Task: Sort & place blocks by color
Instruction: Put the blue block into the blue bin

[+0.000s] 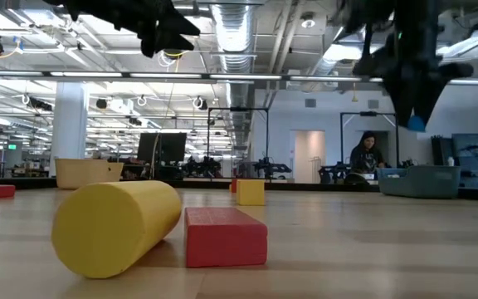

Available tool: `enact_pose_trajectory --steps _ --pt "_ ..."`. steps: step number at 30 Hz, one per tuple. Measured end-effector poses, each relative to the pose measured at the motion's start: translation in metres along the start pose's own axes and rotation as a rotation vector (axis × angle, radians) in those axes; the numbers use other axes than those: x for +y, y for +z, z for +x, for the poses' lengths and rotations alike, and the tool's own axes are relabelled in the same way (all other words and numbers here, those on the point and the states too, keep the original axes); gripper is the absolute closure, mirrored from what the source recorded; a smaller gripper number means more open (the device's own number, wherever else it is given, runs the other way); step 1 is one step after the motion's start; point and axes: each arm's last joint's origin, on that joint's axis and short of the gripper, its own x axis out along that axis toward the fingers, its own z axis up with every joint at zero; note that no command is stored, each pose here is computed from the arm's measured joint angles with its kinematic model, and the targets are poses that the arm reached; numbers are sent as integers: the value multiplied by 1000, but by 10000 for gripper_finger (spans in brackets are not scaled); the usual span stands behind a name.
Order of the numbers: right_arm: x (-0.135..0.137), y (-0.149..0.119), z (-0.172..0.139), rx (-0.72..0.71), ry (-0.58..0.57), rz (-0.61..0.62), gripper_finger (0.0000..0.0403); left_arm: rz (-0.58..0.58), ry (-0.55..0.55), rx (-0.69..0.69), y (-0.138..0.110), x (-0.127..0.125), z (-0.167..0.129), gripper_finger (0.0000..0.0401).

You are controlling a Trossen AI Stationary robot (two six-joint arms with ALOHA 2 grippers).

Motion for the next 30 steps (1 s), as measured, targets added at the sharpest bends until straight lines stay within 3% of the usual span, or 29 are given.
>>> enact_pose_trajectory --steps 5,9,13,17,20,23,30 --pt "-38 49 36 -18 -93 100 290 20 87 19 8 18 -4 111" --pt "-64 71 59 -22 -129 184 290 -75 133 90 0 28 -5 111" --pt "-83 88 71 -85 -131 259 285 -87 165 141 -5 30 -6 111" --pt "-96 98 87 -113 -160 322 281 -83 191 153 -6 31 -6 111" --pt "-108 98 105 -148 -257 436 280 -46 207 184 -10 32 -4 111" --pt "-112 93 125 -130 -264 536 271 -10 279 211 -12 34 -3 111" --pt "-111 90 133 -102 -283 488 217 -46 286 230 -15 34 -4 111"
